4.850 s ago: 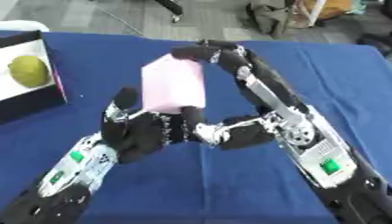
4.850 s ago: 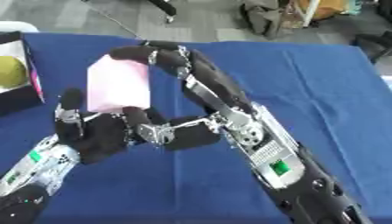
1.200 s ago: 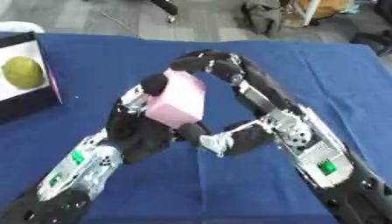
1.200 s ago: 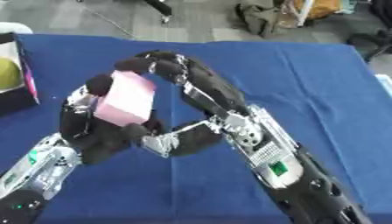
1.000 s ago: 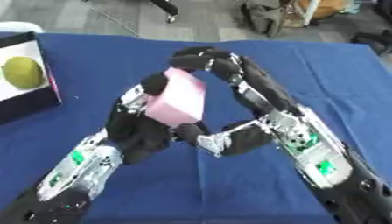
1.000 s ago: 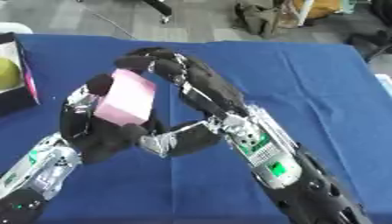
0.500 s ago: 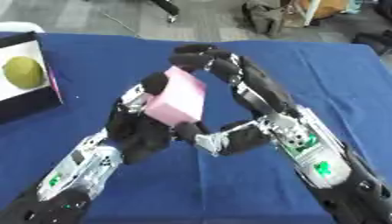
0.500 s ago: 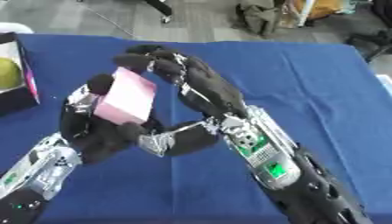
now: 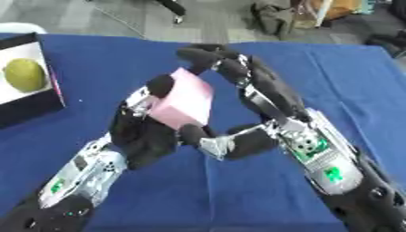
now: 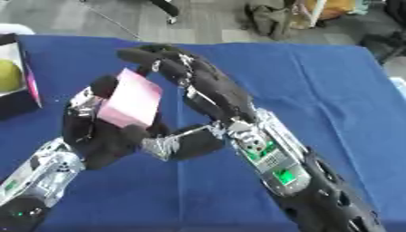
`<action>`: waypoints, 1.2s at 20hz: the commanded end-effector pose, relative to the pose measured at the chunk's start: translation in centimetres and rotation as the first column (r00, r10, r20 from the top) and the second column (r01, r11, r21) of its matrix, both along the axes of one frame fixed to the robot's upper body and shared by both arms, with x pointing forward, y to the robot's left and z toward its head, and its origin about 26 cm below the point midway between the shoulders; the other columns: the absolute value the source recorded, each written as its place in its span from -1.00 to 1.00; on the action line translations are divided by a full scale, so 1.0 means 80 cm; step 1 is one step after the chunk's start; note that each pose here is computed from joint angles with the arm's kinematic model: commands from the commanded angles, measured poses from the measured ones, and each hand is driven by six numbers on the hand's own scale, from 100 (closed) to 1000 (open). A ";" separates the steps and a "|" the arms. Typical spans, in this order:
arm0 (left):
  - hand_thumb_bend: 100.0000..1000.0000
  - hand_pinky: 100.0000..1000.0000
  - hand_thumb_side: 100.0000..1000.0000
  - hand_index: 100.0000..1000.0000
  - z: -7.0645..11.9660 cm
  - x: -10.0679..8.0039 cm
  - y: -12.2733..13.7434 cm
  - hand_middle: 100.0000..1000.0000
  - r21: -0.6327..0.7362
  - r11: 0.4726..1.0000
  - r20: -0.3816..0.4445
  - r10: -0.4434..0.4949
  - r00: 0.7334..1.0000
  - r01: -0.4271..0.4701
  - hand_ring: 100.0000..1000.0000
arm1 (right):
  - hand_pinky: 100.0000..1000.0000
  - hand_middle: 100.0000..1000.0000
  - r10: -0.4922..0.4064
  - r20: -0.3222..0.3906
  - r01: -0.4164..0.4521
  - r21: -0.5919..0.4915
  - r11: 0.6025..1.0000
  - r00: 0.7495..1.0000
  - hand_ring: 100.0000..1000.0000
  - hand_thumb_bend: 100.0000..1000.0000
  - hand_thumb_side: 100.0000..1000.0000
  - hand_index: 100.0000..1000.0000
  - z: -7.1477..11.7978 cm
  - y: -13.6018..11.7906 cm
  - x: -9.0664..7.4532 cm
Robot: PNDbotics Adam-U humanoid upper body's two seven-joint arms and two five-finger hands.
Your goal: Pick up the objects with one hand, pass them to the other hand, and then place them into the box on the other side of the table.
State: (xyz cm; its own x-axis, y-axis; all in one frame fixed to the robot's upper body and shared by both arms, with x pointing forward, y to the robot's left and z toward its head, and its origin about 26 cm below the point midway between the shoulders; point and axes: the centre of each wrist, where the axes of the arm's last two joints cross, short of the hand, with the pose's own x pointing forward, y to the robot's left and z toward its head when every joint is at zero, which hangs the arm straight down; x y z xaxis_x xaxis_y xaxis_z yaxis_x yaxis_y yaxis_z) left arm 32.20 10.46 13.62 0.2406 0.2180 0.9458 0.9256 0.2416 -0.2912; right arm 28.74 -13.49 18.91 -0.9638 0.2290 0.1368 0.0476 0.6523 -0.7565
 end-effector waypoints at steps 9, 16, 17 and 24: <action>-0.48 0.46 0.27 -0.19 0.008 -0.003 -0.002 -0.30 -0.014 1.000 0.017 -0.024 1.000 0.024 0.16 | 0.93 1.00 -0.090 0.062 0.088 0.031 0.996 0.994 0.97 -0.65 -0.14 0.91 0.014 0.002 -0.005; -0.48 0.46 0.26 -0.19 0.008 -0.003 -0.002 -0.30 -0.017 1.000 0.016 -0.025 1.000 0.026 0.15 | 0.92 1.00 -0.137 0.065 0.134 0.049 0.990 0.988 0.96 -0.67 -0.15 0.90 0.013 0.002 -0.005; -0.48 0.46 0.27 -0.19 0.008 -0.003 -0.002 -0.30 -0.018 1.000 0.017 -0.025 1.000 0.026 0.15 | 0.92 1.00 -0.140 0.066 0.137 0.051 0.989 0.988 0.95 -0.67 -0.15 0.90 0.013 0.002 -0.005; -0.51 0.47 0.28 -0.20 0.013 0.005 0.011 -0.30 -0.023 0.999 0.040 0.041 0.998 -0.040 0.16 | 0.90 1.00 -0.141 0.101 0.132 0.099 0.986 0.985 0.90 -0.58 -0.24 0.90 0.016 0.000 -0.003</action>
